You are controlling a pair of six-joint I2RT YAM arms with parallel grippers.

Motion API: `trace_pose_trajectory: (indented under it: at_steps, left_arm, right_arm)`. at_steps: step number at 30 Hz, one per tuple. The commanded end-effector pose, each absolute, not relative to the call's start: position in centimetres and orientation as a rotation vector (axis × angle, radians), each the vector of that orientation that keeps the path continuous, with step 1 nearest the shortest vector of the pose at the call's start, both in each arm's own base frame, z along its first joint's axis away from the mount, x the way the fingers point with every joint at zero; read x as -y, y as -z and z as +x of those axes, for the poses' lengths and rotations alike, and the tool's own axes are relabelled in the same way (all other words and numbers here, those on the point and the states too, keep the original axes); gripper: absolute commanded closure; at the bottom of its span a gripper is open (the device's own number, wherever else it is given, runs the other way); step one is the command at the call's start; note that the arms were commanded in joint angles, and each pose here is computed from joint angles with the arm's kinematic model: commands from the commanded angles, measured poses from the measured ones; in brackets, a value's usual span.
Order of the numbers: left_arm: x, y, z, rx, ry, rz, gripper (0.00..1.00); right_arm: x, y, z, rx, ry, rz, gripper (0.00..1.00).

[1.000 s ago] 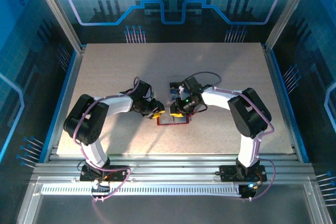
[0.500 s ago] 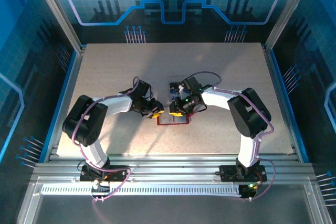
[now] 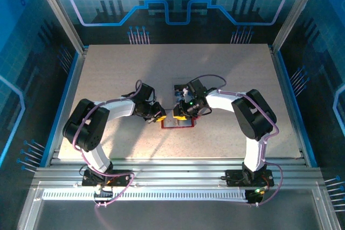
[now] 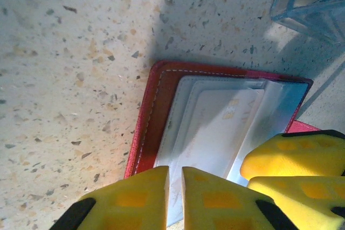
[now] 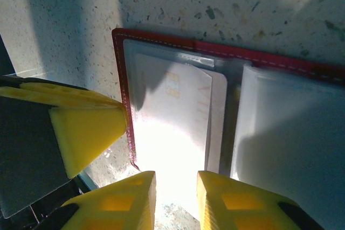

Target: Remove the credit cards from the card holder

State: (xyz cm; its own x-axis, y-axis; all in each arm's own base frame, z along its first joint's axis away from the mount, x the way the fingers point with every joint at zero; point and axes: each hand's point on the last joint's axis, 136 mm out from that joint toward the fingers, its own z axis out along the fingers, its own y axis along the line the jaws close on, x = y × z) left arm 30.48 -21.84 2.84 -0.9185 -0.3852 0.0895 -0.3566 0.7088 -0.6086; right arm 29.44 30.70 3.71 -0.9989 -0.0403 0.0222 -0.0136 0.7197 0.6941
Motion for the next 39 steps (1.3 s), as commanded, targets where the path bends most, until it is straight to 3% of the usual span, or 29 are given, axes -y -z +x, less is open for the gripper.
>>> trace_pose_trajectory:
  at_steps: [1,9,39]
  left_arm:
    - [21.2,-1.9,29.8,-2.898,0.974,-0.633,0.87]
    - [21.2,-1.2,29.5,-2.917,0.97,-0.627,0.92]
    - [21.1,-1.1,29.4,-2.931,0.95,-0.624,0.92]
  right_arm:
    - [-30.8,-2.7,28.5,2.843,1.148,0.037,0.72]
    - [-30.7,-2.1,28.2,2.836,1.132,0.036,0.72]
    - [-28.9,-2.9,28.5,2.948,0.965,0.076,0.72]
